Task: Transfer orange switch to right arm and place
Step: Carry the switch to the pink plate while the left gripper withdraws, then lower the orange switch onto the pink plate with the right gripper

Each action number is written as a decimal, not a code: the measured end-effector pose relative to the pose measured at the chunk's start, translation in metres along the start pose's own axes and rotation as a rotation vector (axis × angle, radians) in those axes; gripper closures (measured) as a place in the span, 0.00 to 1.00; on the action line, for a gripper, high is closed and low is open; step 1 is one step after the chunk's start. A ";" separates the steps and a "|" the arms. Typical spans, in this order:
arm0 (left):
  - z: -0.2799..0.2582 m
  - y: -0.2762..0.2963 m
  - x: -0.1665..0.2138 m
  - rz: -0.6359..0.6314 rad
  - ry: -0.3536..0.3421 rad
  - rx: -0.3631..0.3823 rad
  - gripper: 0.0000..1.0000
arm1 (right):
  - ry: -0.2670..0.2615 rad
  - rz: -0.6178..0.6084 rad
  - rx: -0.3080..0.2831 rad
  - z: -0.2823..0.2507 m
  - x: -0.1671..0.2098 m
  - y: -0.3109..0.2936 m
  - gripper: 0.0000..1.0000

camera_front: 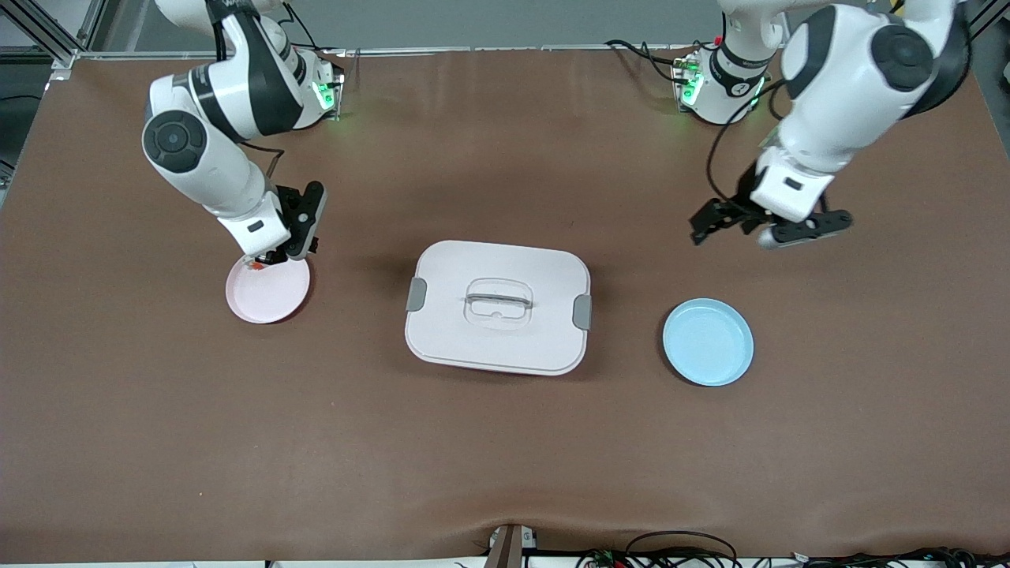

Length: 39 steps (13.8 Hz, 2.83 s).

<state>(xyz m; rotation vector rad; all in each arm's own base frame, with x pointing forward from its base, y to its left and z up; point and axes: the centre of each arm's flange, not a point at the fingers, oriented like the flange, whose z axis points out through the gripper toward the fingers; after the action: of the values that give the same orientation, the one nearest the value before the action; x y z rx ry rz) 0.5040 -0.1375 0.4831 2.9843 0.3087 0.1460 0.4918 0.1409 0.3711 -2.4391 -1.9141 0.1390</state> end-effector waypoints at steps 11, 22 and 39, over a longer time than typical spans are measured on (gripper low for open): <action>-0.127 -0.058 0.063 0.062 0.082 0.023 0.00 | 0.050 -0.087 -0.112 0.088 -0.092 0.004 0.65; -0.138 -0.071 0.098 0.040 0.085 -0.020 0.00 | 0.052 -0.057 -0.143 0.180 -0.099 0.020 0.65; -0.136 -0.073 0.108 0.049 0.088 -0.003 0.00 | 0.039 0.041 -0.070 0.185 -0.105 0.031 0.00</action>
<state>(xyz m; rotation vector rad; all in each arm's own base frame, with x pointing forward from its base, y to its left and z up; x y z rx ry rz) 0.5800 -0.0267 0.6149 2.9892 0.2454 0.2830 0.4794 0.0273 0.1896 -2.5062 -1.8859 0.0264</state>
